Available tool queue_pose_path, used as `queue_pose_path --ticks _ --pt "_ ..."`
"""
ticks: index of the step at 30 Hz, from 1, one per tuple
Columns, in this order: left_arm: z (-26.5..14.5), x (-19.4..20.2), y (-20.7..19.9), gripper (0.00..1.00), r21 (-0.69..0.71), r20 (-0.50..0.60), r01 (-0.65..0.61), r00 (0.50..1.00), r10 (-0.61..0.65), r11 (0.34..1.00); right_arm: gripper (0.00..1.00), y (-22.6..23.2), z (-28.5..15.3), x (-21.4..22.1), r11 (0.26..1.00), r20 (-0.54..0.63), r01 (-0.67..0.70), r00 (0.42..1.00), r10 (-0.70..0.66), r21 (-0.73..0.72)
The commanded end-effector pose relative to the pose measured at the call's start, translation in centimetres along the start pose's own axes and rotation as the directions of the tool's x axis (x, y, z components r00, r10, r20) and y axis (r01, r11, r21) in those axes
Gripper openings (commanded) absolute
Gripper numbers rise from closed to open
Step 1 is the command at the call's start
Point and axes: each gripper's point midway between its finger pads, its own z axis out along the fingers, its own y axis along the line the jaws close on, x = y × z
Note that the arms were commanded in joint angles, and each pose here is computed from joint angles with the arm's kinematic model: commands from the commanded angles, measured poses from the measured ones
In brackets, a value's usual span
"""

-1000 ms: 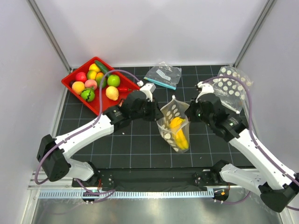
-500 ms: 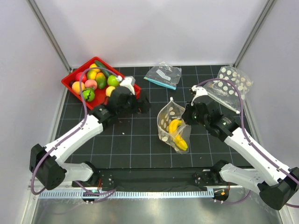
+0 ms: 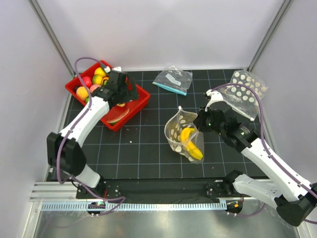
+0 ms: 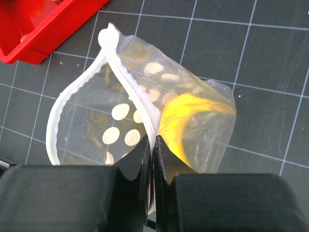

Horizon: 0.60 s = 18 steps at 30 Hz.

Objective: Place the food in the zip-top bag and seal the zipper
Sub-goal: Pick up the fake fruit from the bin.

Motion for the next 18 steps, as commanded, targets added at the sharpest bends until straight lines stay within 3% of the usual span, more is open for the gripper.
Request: queue_pose_path --ticks 1,9,18 --pt "-0.6 -2.4 -0.9 1.00 -0.012 0.005 -0.019 1.000 0.020 1.000 0.12 1.0 -1.1 -2.5 0.999 0.074 0.016 0.997 -0.013 -0.042" --pt "0.1 -5.2 0.3 1.00 -0.145 -0.055 -0.110 0.993 0.103 0.983 0.12 1.2 -0.6 -2.3 0.999 0.051 0.022 0.999 -0.020 -0.043" --pt "6.0 -4.3 4.2 0.99 -0.279 -0.178 -0.125 0.981 0.076 0.952 0.13 0.9 -0.4 -2.9 0.999 -0.002 0.052 0.999 -0.052 0.008"
